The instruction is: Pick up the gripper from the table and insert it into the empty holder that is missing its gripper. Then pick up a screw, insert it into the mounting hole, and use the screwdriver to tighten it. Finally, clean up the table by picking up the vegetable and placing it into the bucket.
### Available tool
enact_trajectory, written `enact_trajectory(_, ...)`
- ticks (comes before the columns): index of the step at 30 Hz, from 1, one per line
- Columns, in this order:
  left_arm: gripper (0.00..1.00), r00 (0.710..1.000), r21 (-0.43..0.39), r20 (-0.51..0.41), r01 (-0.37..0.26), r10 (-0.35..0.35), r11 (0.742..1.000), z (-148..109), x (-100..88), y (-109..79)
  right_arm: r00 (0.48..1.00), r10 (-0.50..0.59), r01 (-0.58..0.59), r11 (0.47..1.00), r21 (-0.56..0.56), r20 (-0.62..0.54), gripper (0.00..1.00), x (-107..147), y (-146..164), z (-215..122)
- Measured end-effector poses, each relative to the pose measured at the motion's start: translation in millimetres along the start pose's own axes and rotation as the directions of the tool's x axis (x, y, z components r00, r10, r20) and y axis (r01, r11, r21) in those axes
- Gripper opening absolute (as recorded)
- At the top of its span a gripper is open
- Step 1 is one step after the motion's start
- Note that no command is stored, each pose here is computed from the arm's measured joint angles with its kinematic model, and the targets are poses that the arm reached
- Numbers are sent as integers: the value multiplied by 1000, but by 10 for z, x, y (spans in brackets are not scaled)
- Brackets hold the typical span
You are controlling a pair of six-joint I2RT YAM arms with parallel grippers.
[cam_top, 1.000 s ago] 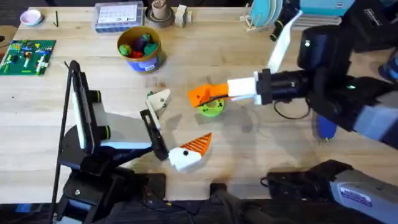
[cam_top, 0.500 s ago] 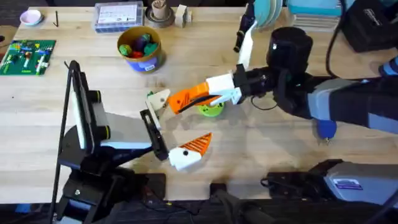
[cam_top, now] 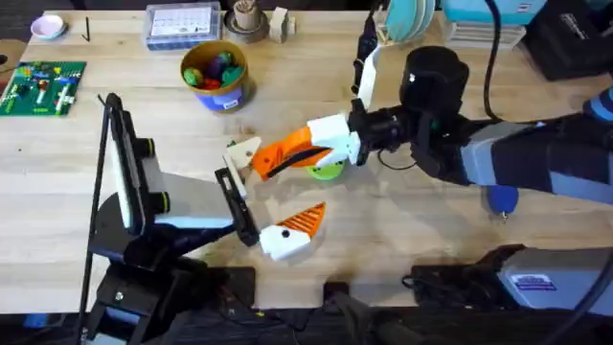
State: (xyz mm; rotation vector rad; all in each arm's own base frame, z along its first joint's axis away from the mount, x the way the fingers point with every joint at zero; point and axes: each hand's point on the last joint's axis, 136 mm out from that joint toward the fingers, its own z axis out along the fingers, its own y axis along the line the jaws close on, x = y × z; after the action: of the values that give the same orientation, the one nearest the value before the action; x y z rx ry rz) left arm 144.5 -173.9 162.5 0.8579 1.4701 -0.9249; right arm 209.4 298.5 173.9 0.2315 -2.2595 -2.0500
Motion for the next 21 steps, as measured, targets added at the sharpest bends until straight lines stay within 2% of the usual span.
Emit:
enact_trajectory(12,993,1000,-66,5,28,-28,997,-11,-7,121,991,6,-14,998,58,131,7,-89,-39,315)
enact_trajectory(21,993,999,-112,10,50,-49,992,-22,-11,204,971,3,-24,996,88,238,7,-197,-54,403)
